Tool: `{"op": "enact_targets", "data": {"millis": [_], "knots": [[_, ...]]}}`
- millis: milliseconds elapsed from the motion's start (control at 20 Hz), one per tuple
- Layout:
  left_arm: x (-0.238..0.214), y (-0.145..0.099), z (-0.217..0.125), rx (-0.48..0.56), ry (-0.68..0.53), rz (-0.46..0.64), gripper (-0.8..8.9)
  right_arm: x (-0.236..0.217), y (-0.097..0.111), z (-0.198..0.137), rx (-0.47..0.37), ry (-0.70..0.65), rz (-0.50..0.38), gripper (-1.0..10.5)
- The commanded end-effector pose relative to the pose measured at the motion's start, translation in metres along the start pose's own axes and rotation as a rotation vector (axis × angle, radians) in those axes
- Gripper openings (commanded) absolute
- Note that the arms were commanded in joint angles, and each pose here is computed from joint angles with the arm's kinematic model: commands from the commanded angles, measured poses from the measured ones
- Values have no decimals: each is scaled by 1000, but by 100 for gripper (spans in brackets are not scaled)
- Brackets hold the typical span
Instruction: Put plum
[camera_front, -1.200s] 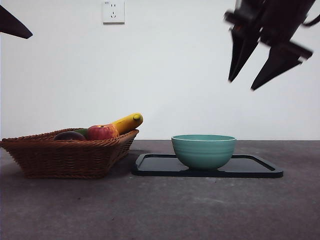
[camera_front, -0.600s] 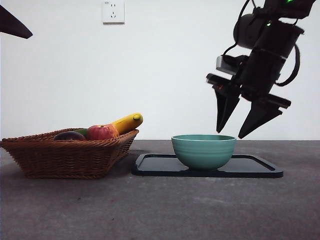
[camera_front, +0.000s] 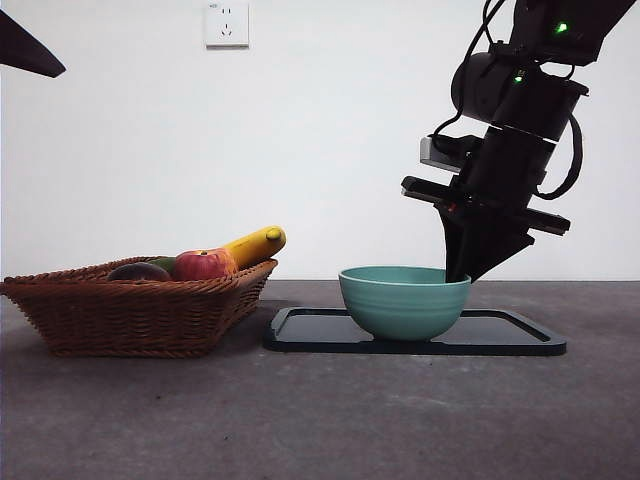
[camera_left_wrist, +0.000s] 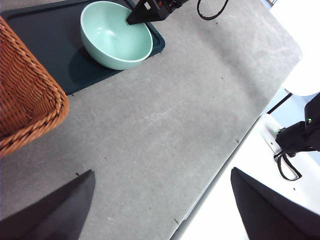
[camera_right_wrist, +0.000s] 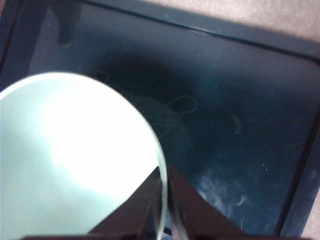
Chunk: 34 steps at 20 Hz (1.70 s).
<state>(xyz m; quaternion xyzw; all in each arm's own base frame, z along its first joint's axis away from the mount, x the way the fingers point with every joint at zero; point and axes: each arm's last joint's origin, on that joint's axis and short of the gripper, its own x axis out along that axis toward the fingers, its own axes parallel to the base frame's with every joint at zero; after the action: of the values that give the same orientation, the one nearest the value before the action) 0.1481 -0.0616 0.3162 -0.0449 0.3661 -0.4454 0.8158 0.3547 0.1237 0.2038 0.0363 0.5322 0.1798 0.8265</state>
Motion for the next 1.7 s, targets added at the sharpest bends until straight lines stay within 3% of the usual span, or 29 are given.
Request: {"op": "enact_targets", "data": {"millis": [50,450,650,900,1100,1400,1700], "knots": [[-1,-2,5,25,-12,-10,433,0,2,6,-18,-19,-8,8],[-1,-2,5,26,-13,-10,433,-83,20,4,-55,-170,23,8],[-1,-2,5,26,-13,-10,433,-138,33,-16,-91,-200,73,8],[-1,-2,5,26,-13,-10,433,-173,55,-52,-167,-215,112,8],[-1,-2,5,25,-12,-10,433,-160,64,-87,-201,-185,115,8],[-1,-2,4,24,-11,-10,433,-106,68,-123,-197,-109,152,8],[-1,-2,4,24,-11,-10,433,-69,62,-135,-190,-30,131,8]]}}
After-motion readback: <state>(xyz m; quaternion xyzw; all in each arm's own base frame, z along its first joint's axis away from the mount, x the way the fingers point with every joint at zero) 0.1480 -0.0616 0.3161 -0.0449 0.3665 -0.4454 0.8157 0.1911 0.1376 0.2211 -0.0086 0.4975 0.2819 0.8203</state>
